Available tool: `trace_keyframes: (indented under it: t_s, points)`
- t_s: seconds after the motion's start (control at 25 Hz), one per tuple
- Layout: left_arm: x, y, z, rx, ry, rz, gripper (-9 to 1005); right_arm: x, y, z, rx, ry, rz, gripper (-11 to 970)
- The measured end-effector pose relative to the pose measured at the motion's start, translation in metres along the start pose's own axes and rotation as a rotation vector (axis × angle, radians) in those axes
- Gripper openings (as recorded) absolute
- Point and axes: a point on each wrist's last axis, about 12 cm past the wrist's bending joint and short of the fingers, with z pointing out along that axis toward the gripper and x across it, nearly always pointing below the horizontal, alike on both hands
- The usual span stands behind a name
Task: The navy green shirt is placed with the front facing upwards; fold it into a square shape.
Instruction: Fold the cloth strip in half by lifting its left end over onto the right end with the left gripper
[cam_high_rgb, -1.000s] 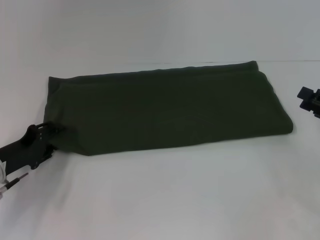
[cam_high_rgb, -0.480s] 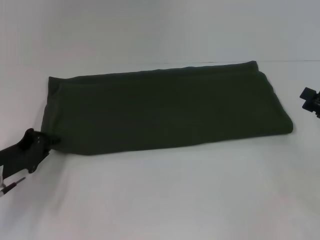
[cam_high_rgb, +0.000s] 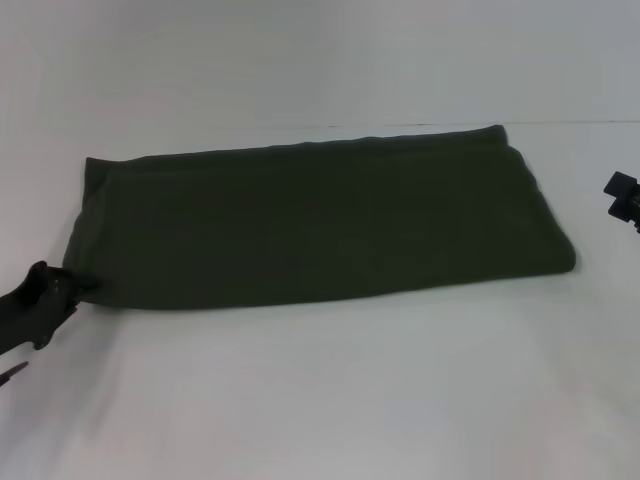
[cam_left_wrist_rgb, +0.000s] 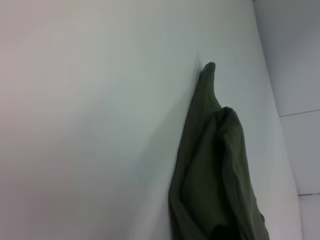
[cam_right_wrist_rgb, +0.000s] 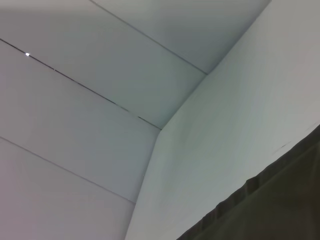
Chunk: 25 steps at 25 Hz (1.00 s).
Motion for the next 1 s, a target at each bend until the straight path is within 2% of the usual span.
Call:
trace_keyframes:
  t_s: [0.2, 0.48, 0.64, 0.84, 1.0]
  points:
    - [-0.013, 0.005, -0.014, -0.030, -0.052, 0.053, 6, 0.003, -0.003, 0.000, 0.008, -0.009, 0.022, 583]
    - [-0.033, 0.024, -0.048, -0.121, -0.163, 0.081, 5, 0.004, -0.004, -0.001, 0.009, -0.008, 0.037, 582]
    - [-0.039, 0.026, -0.054, -0.141, -0.180, 0.091, 5, 0.005, -0.004, -0.001, 0.013, -0.007, 0.041, 582]
    - [-0.039, 0.008, -0.043, -0.056, -0.134, 0.121, 5, 0.005, -0.004, 0.001, 0.011, -0.005, 0.046, 582]
    - [-0.038, -0.021, -0.033, 0.099, -0.072, 0.146, 5, 0.005, -0.004, 0.002, 0.009, -0.001, 0.043, 582]
